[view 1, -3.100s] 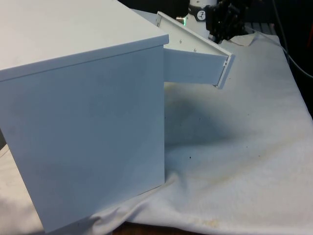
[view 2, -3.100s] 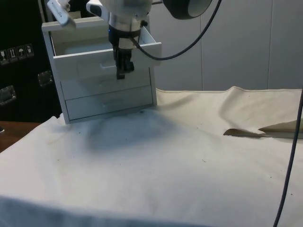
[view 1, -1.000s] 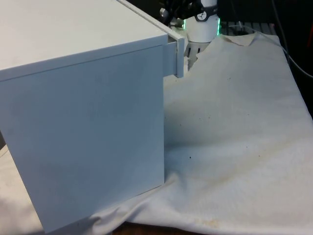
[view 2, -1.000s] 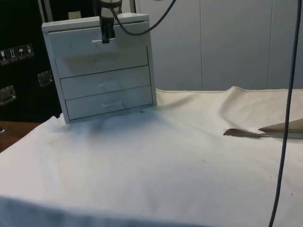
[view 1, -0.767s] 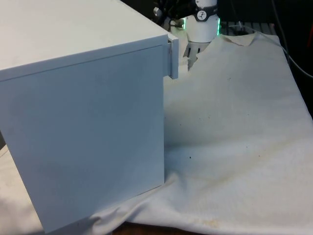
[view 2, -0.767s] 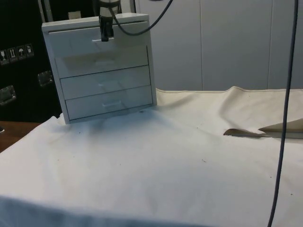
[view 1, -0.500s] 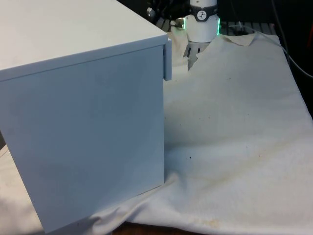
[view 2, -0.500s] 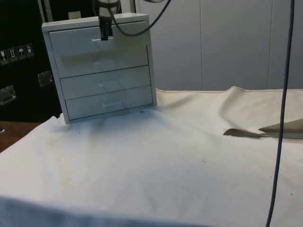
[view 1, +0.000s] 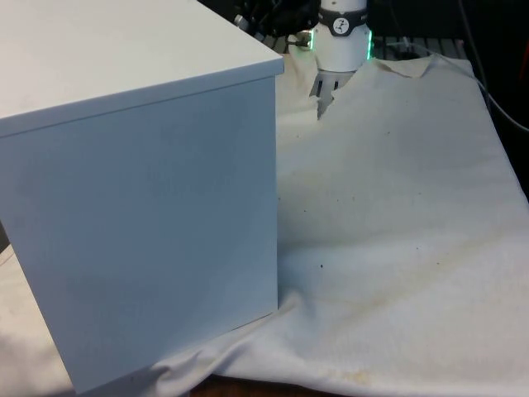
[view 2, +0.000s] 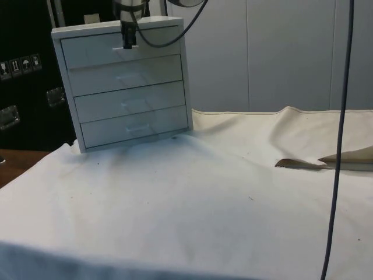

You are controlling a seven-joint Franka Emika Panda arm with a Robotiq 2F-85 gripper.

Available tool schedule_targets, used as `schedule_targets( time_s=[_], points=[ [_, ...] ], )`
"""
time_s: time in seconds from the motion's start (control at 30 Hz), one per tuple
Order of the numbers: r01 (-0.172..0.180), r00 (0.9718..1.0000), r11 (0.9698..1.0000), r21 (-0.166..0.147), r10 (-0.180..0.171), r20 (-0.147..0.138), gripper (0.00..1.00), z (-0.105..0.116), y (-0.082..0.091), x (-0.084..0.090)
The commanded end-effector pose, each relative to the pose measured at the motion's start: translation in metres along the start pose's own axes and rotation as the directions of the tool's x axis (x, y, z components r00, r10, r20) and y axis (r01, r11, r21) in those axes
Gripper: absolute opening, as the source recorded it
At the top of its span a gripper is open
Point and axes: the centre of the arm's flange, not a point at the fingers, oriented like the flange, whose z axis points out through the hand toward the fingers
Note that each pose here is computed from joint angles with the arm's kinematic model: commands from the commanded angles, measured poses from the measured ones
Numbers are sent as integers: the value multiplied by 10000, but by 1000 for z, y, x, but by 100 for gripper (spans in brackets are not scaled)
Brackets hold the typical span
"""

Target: Open the drawer, then close it.

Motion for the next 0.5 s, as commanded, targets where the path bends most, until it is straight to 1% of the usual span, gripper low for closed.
schedule_targets(
  time_s=[0.0,0.03,0.17,0.2,0.23,0.27,0.3,0.47],
  points=[
    [-23,10000,10000,-10,23,-10,0,1,0,0],
    [-69,9999,10000,-66,68,-86,0,2,2,1],
    [-123,9999,9999,-45,123,-70,0,-5,1,0],
    [-122,9999,9999,-8,122,-84,0,-11,0,0],
    [-108,9999,9999,28,109,-73,0,-4,0,1],
    [-122,9999,9999,-8,122,-84,0,-11,0,0],
    [-153,9999,9999,25,153,-67,0,-17,0,0],
    [-215,9998,9997,133,215,-40,0,-33,-1,-1]
  ],
)
